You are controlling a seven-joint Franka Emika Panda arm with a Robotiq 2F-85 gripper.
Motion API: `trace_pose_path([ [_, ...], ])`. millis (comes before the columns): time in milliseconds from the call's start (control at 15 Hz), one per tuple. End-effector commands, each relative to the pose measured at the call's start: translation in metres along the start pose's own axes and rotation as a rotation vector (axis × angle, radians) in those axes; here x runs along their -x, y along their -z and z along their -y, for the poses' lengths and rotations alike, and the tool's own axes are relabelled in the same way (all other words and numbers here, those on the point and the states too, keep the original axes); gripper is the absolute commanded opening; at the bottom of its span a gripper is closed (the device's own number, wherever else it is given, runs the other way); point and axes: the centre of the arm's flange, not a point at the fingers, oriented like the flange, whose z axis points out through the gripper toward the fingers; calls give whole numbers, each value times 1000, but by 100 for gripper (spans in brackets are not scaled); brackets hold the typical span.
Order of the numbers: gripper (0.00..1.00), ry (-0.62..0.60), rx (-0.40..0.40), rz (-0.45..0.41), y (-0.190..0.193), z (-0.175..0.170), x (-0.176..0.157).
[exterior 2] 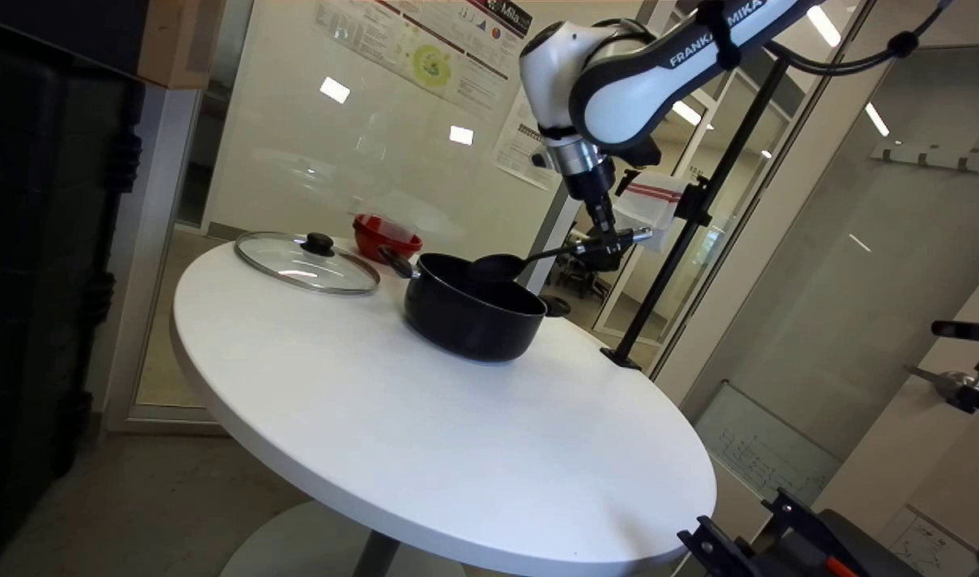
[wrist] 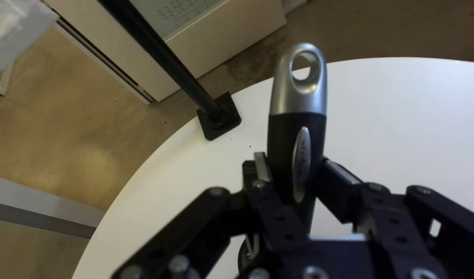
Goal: Use the spoon to mix the contents of the pot then put it back on the table
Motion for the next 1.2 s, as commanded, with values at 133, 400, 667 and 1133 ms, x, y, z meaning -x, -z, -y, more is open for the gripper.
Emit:
trace_pose_path([
  [133,8,118,246,146,8,33,-43],
  [400,8,206,425,228,36,56,-64],
  [667,8,281,612,309,45,80,-85],
  [1133,8,391,944,437,-8,108,-120],
])
